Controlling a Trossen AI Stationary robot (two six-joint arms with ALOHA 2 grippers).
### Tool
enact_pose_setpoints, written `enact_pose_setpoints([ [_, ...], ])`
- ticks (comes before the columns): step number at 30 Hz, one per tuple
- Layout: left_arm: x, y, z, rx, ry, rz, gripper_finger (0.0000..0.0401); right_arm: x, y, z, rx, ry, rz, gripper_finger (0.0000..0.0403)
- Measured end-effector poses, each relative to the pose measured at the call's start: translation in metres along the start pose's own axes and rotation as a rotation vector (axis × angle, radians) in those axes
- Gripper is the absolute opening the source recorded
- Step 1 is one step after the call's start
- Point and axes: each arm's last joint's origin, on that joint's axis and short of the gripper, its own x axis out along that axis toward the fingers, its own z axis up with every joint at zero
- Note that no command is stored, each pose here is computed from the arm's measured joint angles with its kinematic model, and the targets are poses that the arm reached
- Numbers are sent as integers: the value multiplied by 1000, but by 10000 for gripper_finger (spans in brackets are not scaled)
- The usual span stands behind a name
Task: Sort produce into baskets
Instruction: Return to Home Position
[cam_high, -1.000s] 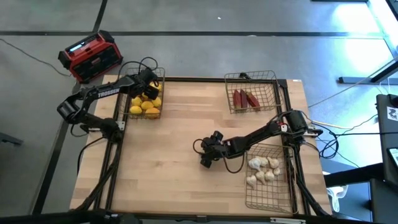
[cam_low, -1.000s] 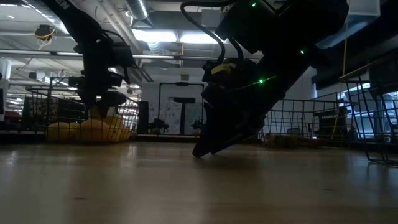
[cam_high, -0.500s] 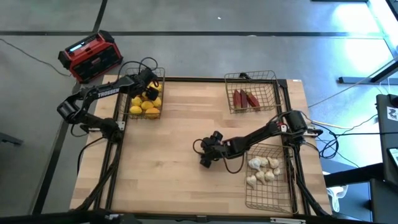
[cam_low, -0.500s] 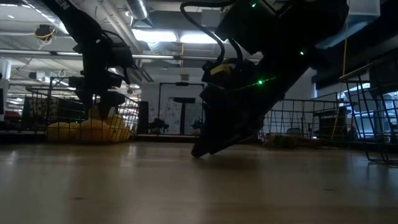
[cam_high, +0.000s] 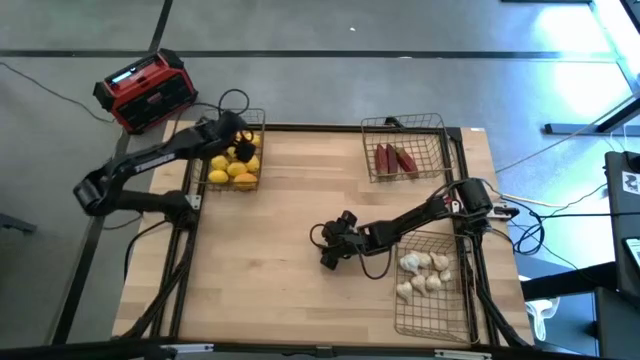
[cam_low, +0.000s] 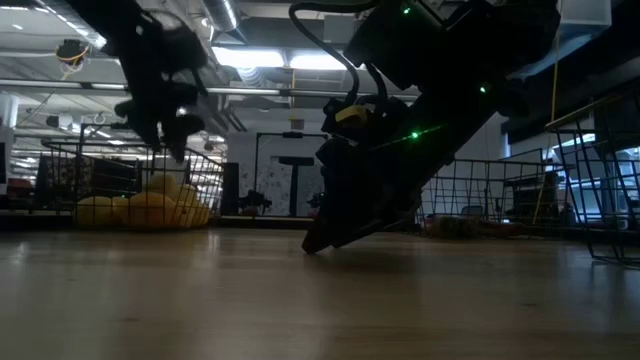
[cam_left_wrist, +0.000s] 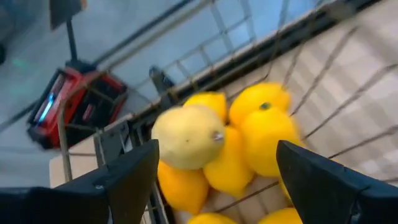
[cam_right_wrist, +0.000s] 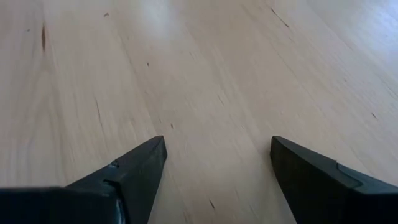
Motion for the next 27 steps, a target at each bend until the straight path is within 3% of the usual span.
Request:
enact_pose_setpoints([
  [5, -34, 2, -1, -9, -136, -102, 320, 0, 0, 1, 1, -2, 1, 291],
  [13, -77, -5, -11, 28, -252, -526, 320, -16, -2, 13, -40, -27, -2, 291],
  [21, -99, -26, -23, 101, -271, -686, 320, -60, -6, 43, -128, -89, 33, 291],
  [27, -121, -55, -38, 220, -400, -880, 301, -106, -14, 65, -198, -132, 112, 291],
])
